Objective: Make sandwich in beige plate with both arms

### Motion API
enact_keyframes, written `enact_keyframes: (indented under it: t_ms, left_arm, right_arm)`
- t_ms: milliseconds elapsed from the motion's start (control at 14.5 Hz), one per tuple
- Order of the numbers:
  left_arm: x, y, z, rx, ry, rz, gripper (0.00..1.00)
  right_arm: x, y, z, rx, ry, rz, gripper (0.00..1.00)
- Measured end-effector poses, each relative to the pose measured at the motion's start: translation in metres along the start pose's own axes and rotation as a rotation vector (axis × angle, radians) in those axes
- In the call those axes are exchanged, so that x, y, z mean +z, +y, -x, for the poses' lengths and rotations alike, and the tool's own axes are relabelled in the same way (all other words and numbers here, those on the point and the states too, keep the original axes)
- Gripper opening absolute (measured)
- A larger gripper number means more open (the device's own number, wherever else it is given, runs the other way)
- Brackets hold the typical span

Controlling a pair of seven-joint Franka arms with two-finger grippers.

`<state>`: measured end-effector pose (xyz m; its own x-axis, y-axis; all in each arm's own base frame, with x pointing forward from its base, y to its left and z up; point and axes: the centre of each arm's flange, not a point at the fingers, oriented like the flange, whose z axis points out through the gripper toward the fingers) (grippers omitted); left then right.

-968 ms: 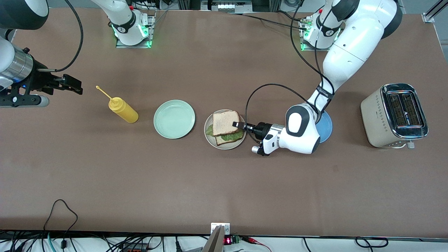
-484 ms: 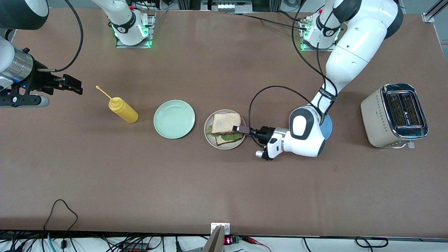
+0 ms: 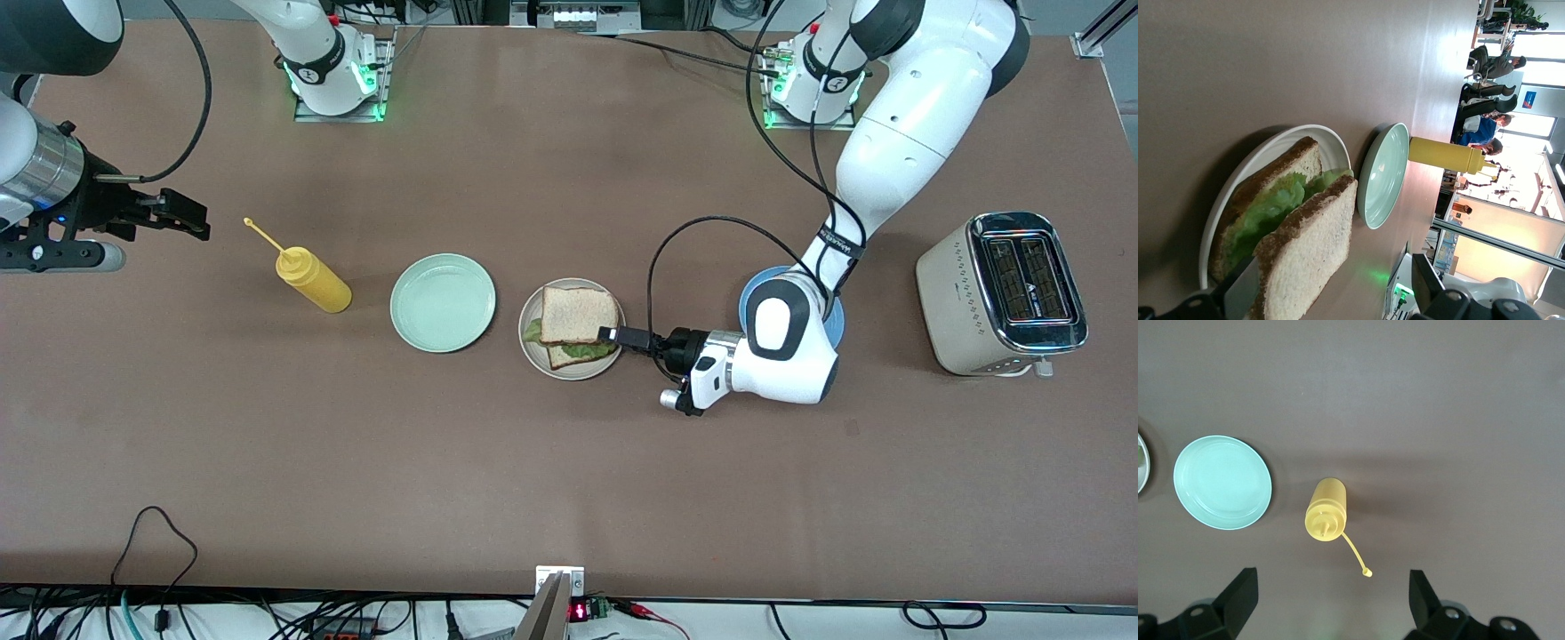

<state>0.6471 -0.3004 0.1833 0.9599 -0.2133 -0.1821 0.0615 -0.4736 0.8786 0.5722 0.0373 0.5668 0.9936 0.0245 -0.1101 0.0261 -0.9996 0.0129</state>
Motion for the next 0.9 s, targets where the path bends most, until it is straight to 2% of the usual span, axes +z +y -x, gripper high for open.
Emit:
enact_keyframes:
  t_ms: [207,553,899]
  left_arm:
    - [-0.031,-0.012,-0.006,0.039,0.007,-0.081,1.00]
    - [-0.109,-0.043,0.003,0.050,-0.068,-0.137,1.00]
    - [-0.146,-0.030,0.012,0.093,-0.114,-0.227,1.00]
  right_arm:
    - [0.000,0.000,0.000,0.000,0.000,0.000,1.00]
    - [0.000,0.000,0.000,0.000,0.000,0.000,1.00]
    - [0.000,0.000,0.000,0.000,0.000,0.000,1.00]
